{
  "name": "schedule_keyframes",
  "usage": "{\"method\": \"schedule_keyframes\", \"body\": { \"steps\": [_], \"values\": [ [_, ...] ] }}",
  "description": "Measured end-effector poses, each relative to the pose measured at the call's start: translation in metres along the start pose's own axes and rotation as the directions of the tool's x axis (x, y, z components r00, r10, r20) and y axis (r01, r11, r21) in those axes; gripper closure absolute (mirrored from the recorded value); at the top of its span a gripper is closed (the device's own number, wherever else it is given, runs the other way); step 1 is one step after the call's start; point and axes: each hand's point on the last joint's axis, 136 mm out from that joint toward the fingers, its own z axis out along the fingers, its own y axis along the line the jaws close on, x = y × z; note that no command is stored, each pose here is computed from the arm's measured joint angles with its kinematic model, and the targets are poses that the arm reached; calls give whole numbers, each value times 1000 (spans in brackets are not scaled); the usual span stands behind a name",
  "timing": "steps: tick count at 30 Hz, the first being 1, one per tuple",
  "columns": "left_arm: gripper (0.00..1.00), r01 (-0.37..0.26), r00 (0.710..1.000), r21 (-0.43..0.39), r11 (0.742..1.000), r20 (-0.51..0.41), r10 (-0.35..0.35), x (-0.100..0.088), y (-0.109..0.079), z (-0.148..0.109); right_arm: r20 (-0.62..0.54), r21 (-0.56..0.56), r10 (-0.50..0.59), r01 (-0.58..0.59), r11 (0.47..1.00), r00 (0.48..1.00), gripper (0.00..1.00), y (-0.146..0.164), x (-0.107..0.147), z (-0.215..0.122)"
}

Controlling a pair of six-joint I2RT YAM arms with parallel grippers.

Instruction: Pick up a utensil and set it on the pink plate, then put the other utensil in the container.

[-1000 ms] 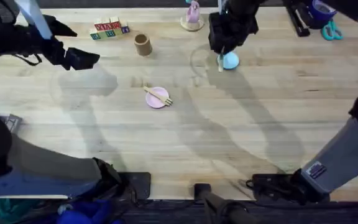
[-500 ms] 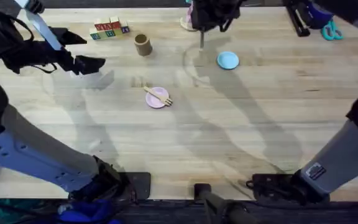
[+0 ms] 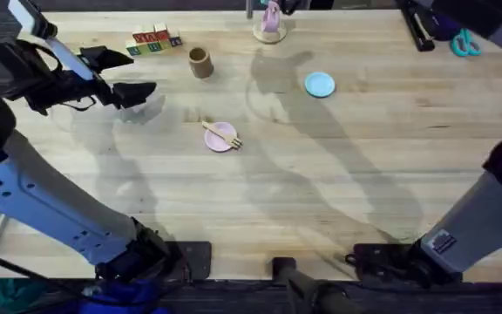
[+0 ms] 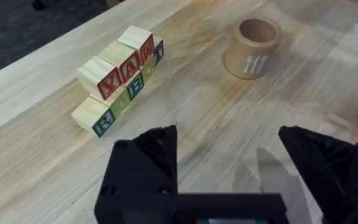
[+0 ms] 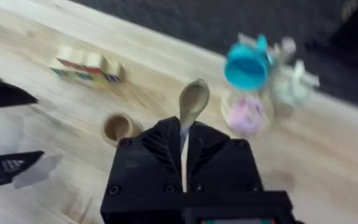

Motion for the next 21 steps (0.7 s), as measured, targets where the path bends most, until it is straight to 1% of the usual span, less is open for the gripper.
{"method": "schedule_keyframes", "body": {
  "steps": [5, 10, 14, 18, 21],
  "values": [
    [10, 7, 1000, 11, 1000, 21, -7, -1, -2, 1, 102, -124, -93, 105, 987, 990, 968, 21, -23, -2],
    [10, 7, 1000, 13, 1000, 27, -7, -2, -2, 1, 182, -261, -118, 163, 952, 976, 968, 37, -34, 7],
    [10, 7, 1000, 13, 1000, 27, -7, -2, -2, 1, 209, -343, -137, 204, 917, 968, 968, 44, -26, 28],
    [10, 6, 1000, 13, 1000, 29, -6, -3, -2, 1, 227, -385, -182, 260, 885, 957, 968, 52, -10, 52],
    [10, -12, 999, 20, 1000, 51, 11, -6, -3, 1, 276, -419, -202, 307, 855, 940, 968, 61, -6, 65]
  ]
}}
